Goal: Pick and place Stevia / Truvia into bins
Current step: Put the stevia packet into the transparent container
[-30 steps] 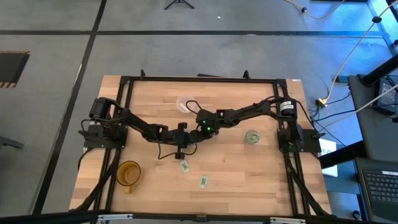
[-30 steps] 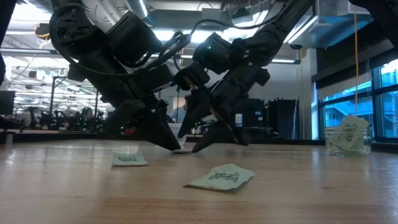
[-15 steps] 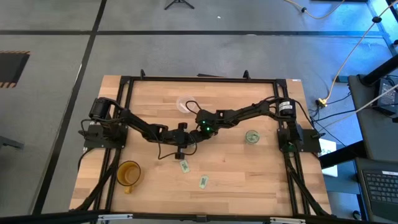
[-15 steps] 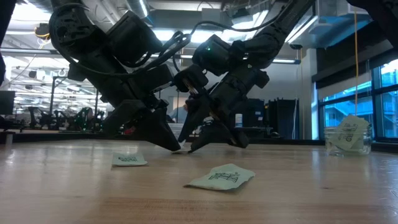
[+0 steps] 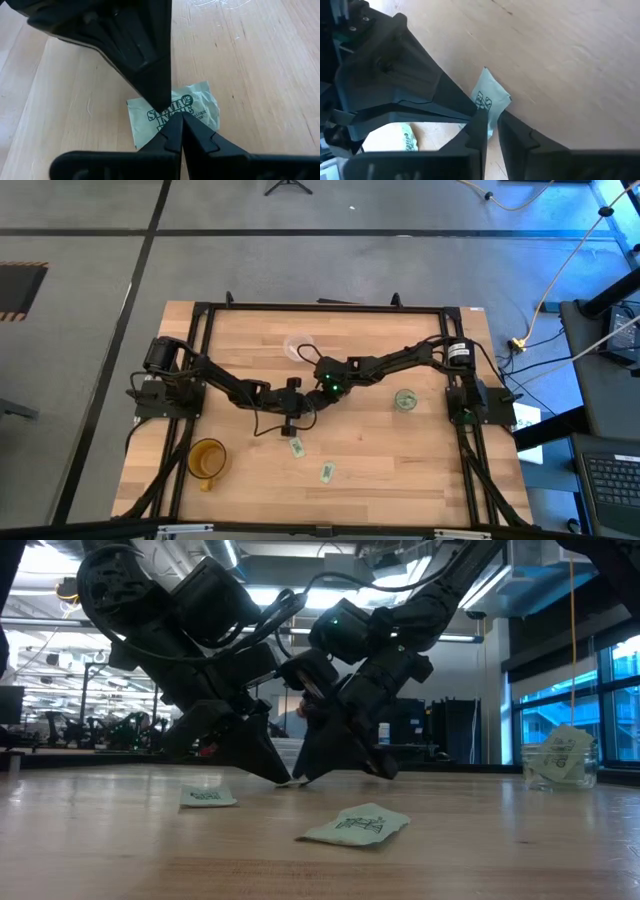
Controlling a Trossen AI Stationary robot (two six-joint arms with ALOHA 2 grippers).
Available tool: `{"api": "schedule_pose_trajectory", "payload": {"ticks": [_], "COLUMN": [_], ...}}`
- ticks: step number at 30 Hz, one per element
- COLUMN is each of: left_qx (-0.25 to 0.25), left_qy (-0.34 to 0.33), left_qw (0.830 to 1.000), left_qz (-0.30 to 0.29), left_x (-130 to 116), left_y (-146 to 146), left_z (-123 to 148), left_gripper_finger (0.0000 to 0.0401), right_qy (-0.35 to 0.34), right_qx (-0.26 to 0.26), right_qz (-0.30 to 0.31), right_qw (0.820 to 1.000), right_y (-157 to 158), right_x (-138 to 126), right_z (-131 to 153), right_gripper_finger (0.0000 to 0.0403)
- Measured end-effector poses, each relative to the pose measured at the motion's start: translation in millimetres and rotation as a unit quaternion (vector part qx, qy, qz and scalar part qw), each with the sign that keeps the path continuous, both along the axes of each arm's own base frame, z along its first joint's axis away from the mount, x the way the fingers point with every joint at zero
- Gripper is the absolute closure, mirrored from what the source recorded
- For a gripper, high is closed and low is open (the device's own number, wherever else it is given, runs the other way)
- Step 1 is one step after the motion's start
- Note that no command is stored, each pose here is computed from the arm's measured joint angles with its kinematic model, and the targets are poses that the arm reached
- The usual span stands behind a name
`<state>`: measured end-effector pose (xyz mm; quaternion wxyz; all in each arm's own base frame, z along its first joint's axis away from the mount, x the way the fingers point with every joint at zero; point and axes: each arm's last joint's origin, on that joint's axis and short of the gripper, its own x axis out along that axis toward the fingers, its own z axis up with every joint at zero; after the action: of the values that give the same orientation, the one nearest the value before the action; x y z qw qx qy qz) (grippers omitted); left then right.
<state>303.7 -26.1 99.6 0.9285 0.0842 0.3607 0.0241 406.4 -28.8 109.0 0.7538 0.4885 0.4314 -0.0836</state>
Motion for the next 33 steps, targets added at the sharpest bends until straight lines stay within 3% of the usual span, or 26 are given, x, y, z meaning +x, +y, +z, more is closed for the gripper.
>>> {"api": "schedule_pose_trajectory", "payload": {"ticks": [7,12,19,24,27,33], "left_qx": [0.000,0.001,0.003,0.031,0.024,-0.066], "left_qy": [0.000,-0.001,-0.030,-0.025,-0.041,-0.091], "left_qw": [1.000,1.000,0.999,0.997,0.993,0.978], "left_qz": [0.001,0.003,0.034,0.070,0.106,0.177], "left_x": [0.0,-0.3,-5.9,-22.9,-32.7,-43.3], "left_y": [-0.1,0.1,2.8,9.1,18.0,43.9], "left_z": [0.0,1.7,30.2,59.9,78.4,101.0], "left_gripper_finger": [0.0399,0.0383,0.0339,0.0319,0.0313,0.0311], "right_qy": [-0.007,-0.015,-0.035,-0.023,0.008,0.051], "right_qx": [-0.014,-0.029,-0.062,-0.123,-0.181,-0.258], "right_qz": [0.017,0.030,0.038,0.024,0.010,-0.045], "right_qw": [1.000,0.999,0.997,0.992,0.983,0.964], "right_y": [-0.1,-0.3,-7.8,-17.3,-19.5,1.2], "right_x": [0.0,0.1,-4.1,-20.7,-39.1,-86.4], "right_z": [0.0,1.4,23.4,59.6,84.7,144.1], "right_gripper_finger": [0.0395,0.0398,0.0401,0.0401,0.0402,0.0402]}}
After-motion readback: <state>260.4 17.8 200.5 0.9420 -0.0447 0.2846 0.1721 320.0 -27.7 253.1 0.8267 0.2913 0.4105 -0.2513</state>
